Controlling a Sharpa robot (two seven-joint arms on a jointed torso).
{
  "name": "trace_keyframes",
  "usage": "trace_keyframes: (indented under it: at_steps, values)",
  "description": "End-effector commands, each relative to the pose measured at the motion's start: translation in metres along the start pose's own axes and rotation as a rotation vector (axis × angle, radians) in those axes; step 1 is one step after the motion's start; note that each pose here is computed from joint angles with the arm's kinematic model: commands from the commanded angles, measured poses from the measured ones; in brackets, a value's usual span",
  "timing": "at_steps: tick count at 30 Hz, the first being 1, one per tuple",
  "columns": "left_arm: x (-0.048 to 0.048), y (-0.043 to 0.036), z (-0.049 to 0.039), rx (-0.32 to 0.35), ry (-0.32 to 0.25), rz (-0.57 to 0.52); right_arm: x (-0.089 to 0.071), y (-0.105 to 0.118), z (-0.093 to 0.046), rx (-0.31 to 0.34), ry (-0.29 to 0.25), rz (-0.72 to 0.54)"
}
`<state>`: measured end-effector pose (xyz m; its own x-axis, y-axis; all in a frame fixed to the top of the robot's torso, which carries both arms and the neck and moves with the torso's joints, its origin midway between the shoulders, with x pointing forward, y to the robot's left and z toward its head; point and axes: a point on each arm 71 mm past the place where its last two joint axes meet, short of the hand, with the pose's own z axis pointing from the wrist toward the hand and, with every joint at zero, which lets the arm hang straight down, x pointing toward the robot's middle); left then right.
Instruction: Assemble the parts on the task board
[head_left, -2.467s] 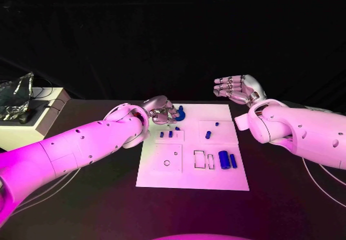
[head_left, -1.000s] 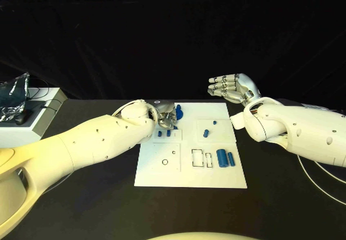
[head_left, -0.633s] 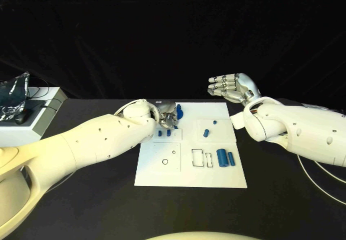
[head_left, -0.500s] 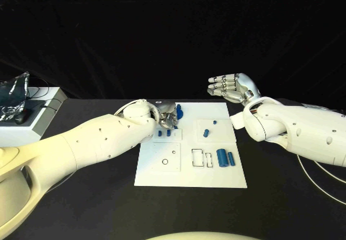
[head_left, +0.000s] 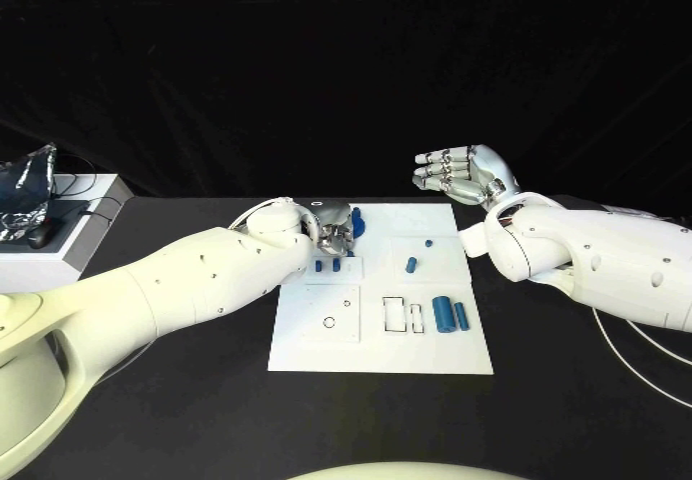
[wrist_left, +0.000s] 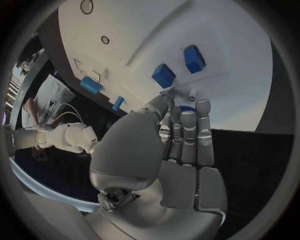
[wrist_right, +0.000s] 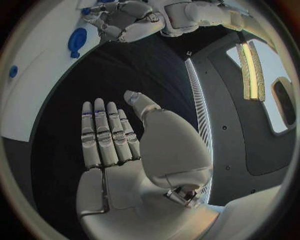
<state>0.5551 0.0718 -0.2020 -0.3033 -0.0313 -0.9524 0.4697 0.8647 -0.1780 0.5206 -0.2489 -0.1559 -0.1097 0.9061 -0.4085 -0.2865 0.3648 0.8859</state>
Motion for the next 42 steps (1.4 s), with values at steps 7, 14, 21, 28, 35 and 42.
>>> trace_keyframes:
  at_steps: [7, 14, 21, 28, 35, 42]
  values:
    - [0.0002, 0.0018, 0.0018, -0.002, 0.007, -0.025, 0.0016, 0.002, 0.0, -0.015, 0.017, 0.001]
    - [0.0009, 0.0023, 0.0024, -0.001, 0.013, -0.039, 0.0012, 0.002, -0.0001, -0.014, 0.015, 0.0]
    - [0.0028, 0.0009, 0.0026, 0.007, 0.008, -0.042, 0.0011, 0.0022, -0.0001, -0.014, 0.015, 0.0]
    - [0.004, -0.0016, 0.0018, 0.035, 0.007, -0.039, 0.001, 0.0021, -0.0001, -0.013, 0.016, 0.0]
    - [0.0058, -0.0042, 0.0012, 0.066, 0.013, -0.018, 0.0008, 0.002, -0.0002, -0.012, 0.017, 0.0]
    - [0.0071, -0.0047, 0.0011, 0.077, 0.018, -0.002, 0.0008, 0.0019, -0.0002, -0.011, 0.017, 0.001]
